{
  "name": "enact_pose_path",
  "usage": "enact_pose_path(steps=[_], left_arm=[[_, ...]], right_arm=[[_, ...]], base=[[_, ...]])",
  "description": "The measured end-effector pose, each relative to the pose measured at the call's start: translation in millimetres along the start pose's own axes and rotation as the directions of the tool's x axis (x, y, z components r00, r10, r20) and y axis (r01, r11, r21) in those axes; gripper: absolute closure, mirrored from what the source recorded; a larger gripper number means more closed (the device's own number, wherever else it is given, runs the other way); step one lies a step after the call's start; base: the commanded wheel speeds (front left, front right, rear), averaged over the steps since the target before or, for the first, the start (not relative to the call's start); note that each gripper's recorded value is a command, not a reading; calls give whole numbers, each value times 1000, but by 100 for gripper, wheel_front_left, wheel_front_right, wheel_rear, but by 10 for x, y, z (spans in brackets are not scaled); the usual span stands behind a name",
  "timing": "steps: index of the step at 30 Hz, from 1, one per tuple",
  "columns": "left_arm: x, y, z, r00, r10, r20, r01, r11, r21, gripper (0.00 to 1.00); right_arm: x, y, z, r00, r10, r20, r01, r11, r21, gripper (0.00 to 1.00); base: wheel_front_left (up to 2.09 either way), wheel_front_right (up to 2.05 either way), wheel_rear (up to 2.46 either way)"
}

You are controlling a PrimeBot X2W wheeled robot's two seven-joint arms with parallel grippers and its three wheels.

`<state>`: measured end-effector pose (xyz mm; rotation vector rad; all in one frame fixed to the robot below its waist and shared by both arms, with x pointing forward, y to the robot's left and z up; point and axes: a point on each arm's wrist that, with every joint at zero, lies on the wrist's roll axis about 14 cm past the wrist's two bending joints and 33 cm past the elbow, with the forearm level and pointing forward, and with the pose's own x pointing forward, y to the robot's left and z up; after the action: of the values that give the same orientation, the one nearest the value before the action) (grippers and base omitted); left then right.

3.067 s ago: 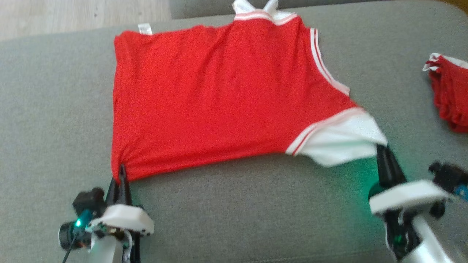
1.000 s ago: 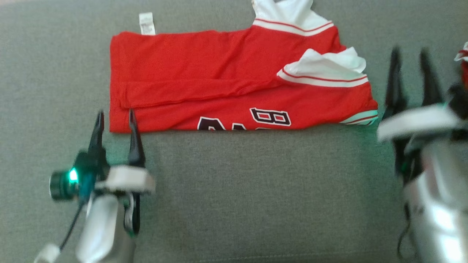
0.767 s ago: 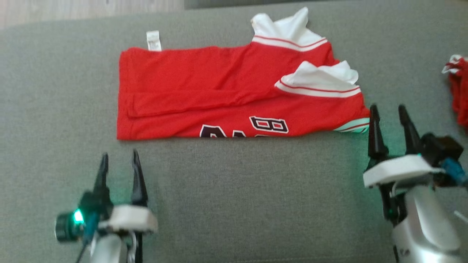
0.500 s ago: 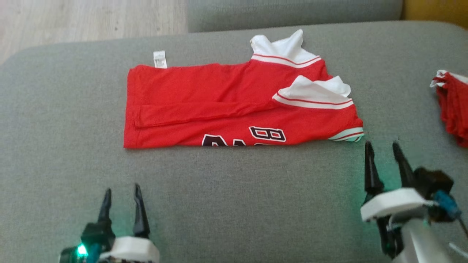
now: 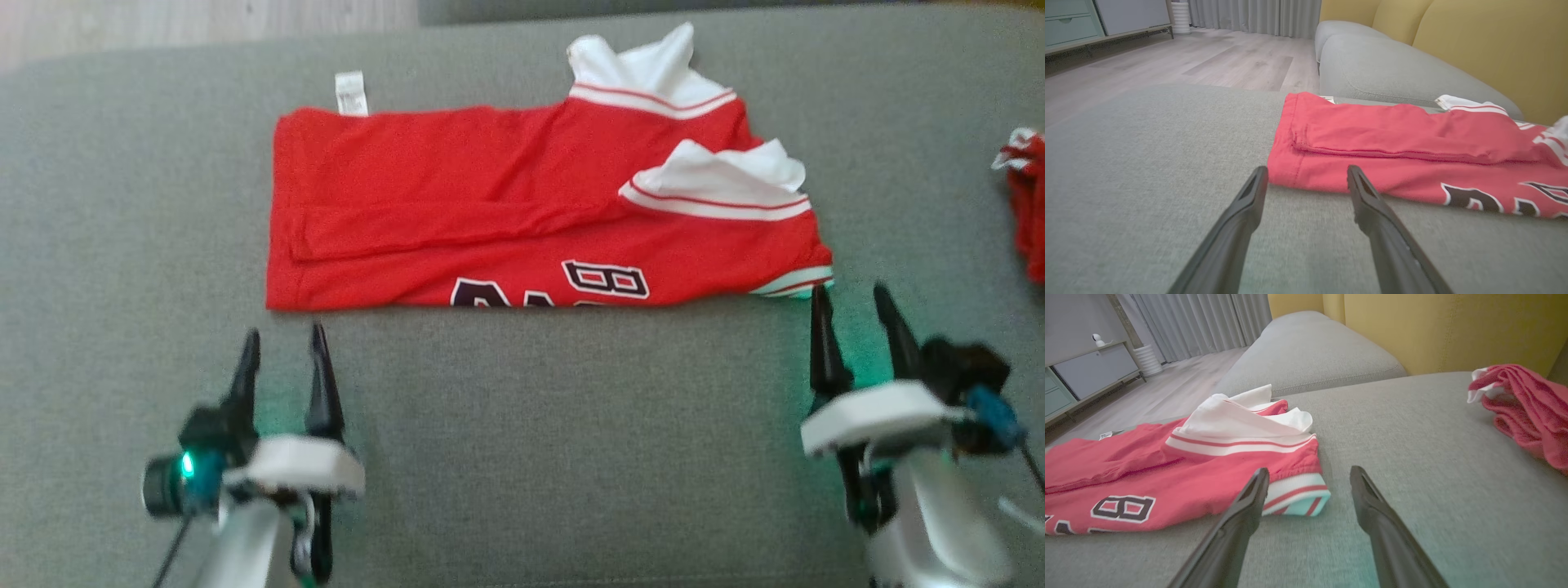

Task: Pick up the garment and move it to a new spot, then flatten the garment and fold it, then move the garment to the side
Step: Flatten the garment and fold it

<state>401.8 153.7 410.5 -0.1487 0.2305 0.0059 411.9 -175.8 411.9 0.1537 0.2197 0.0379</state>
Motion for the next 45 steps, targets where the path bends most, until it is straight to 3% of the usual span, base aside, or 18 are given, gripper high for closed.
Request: enact_pose_path(steps=[7, 12, 19, 20, 21, 22, 34, 40, 45], left_arm=[[393, 80, -126, 998, 31, -61, -33, 999, -40, 0], [467, 79, -409, 988, 21, -152, -34, 996, -83, 0], [570, -1, -481, 985, -22, -172, 1, 993, -119, 0], [581, -9, -487, 984, -25, -174, 4, 992, -123, 28], [605, -27, -485, 984, -34, -175, 11, 991, -131, 82], [612, -31, -488, 984, -37, -176, 14, 991, -130, 100], [668, -44, -369, 989, -43, -144, 24, 991, -132, 100], [738, -80, -12, 998, -51, -41, 46, 993, -112, 100], [843, -58, 578, 992, -50, 115, 60, 994, -92, 100]], right_arm=[[341, -16, -3, 1000, 1, -14, -1, 1000, -21, 0], [380, -62, -235, 996, -6, -89, 2, 999, -49, 0], [439, -62, -445, 988, -5, -157, -3, 999, -49, 0], [464, -49, -447, 987, 0, -159, -7, 999, -46, 16], [491, -13, -463, 986, 13, -165, -21, 999, -44, 72], [503, -4, -467, 986, 17, -166, -23, 999, -38, 100], [602, 102, -338, 991, 48, -123, -47, 999, 12, 100], [678, 140, 67, 999, 53, 0, -53, 997, 56, 100], [765, 151, 557, 991, 63, 121, -71, 995, 63, 100]], base=[[0, 0, 0], [0, 0, 0], [0, 0, 0], [0, 0, 0], [0, 0, 0], [0, 0, 0], [0, 0, 0], [0, 0, 0], [0, 0, 0]])
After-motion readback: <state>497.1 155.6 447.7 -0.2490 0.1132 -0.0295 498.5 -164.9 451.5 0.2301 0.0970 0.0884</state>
